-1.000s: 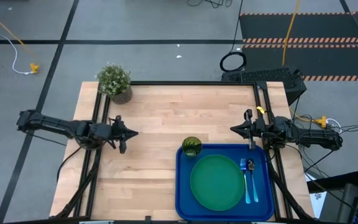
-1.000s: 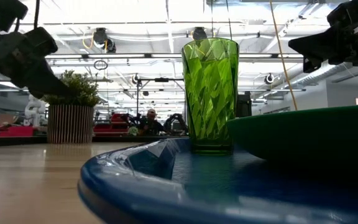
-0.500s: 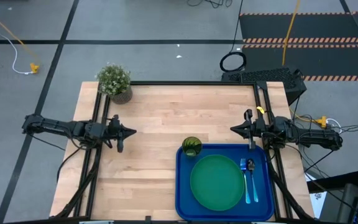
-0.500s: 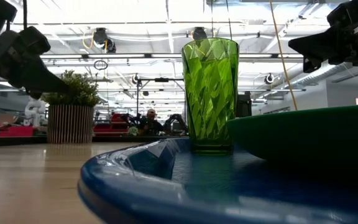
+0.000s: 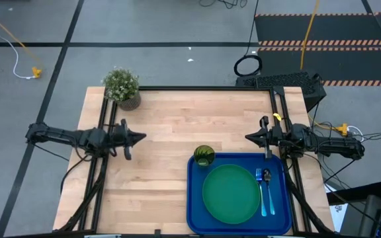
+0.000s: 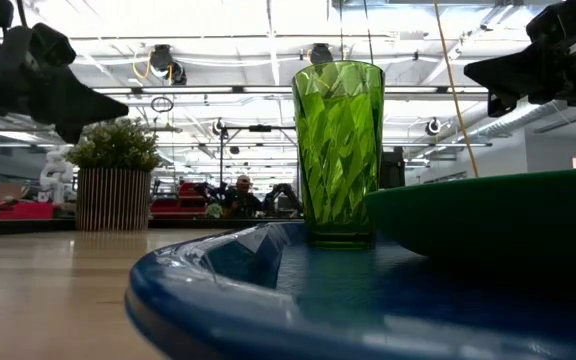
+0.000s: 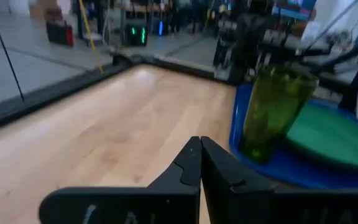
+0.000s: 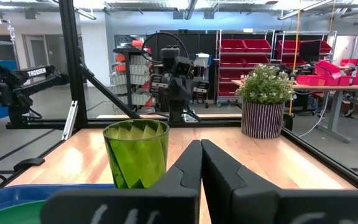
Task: Pick and place plate/cup/fork/spoon on tray
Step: Return to Home Position
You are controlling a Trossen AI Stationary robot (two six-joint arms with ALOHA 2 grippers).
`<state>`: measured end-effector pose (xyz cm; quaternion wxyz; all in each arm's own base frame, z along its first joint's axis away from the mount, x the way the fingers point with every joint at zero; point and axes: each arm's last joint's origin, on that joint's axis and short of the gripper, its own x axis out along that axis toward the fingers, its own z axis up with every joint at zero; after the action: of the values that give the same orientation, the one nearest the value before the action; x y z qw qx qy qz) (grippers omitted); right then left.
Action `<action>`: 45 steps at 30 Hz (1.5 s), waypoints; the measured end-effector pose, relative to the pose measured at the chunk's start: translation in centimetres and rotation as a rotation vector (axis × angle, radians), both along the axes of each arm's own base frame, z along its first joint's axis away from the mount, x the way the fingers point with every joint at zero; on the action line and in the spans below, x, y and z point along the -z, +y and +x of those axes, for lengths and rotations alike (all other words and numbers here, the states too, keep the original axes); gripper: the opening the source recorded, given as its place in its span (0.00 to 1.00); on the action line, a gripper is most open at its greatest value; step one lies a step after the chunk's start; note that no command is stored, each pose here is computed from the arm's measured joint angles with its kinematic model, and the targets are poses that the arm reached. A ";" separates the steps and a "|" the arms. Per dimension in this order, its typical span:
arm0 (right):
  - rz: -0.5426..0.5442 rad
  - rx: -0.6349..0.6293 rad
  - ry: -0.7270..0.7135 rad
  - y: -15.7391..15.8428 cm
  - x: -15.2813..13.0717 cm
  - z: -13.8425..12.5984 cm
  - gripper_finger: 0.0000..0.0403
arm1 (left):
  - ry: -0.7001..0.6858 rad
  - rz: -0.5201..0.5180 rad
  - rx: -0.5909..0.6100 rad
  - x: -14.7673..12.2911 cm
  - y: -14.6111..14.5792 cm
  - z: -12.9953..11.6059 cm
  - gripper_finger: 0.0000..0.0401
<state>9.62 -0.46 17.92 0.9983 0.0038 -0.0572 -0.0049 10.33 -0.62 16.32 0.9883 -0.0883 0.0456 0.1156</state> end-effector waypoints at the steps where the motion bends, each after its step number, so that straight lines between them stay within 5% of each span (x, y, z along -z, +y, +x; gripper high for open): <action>1: 0.000 0.000 0.000 0.0 0.0 0.0 0.00 | -0.020 0.005 -0.004 0.0 0.0 0.0 0.00; 16: 0.000 0.000 0.001 0.0 0.0 0.0 0.00 | -0.178 0.166 -0.008 -1.3 0.2 -0.8 0.00; 22: 0.000 0.000 0.000 0.0 0.0 0.0 0.00 | -0.187 0.164 0.018 -1.4 0.1 -0.8 0.01; 28: 0.000 0.000 0.000 0.0 0.0 0.0 0.00 | -0.160 0.137 0.165 -0.9 -0.1 -0.7 0.02; 45: 0.000 0.000 0.000 0.0 0.0 0.0 0.00 | -0.126 0.134 0.184 -0.6 0.2 -0.6 0.01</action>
<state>9.62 -0.46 17.92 0.9983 0.0038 -0.0572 -0.0049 9.72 -0.40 16.95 0.9993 -0.0246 -0.0165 0.0214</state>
